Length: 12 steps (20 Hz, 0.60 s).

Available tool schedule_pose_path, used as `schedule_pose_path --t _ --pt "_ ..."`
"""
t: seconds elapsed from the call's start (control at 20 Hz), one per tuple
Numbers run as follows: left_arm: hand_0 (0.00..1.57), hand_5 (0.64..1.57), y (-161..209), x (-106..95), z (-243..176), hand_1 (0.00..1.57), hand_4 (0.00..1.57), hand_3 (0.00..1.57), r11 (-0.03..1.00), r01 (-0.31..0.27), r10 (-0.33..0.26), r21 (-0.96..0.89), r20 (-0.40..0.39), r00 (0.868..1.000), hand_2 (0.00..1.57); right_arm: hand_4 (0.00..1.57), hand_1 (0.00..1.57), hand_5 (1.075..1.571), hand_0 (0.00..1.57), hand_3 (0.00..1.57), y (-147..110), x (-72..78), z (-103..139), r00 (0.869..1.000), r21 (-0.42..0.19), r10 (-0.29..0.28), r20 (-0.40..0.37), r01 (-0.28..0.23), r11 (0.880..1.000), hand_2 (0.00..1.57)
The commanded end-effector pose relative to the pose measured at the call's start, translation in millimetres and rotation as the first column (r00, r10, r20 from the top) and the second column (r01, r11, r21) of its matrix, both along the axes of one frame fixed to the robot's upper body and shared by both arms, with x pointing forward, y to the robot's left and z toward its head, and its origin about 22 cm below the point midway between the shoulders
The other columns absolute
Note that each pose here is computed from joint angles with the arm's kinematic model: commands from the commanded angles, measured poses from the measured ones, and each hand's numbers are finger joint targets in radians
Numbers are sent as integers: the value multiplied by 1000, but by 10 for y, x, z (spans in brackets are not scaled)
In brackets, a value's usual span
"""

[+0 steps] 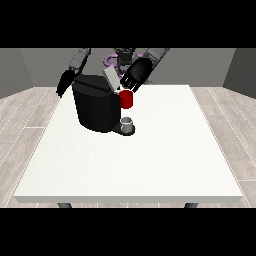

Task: Insert the coffee pod into the coffee machine and close the lid

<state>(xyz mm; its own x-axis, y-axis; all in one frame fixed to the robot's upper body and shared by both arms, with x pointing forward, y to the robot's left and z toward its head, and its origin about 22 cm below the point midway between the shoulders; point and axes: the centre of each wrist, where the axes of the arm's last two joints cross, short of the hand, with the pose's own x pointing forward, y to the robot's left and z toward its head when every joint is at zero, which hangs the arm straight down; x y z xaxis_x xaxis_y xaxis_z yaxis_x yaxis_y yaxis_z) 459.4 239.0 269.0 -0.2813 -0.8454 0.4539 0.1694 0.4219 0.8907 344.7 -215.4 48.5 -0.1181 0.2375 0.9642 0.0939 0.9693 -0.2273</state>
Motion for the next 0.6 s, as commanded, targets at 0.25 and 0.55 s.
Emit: schedule_pose_path --t 0.25,0.55 --pt "1187 1571 -187 40 -173 1187 441 1196 1000 23 -23 -6 -18 1000 1230 169 0 1571 0 0 -11 34 21 1000 13 3 5 -3 1000 0" --pt "1167 1571 -201 40 -108 1167 412 1188 999 44 -44 4 4 999 1238 0 0 1571 0 0 -32 90 64 999 20 -38 5 38 999 0"
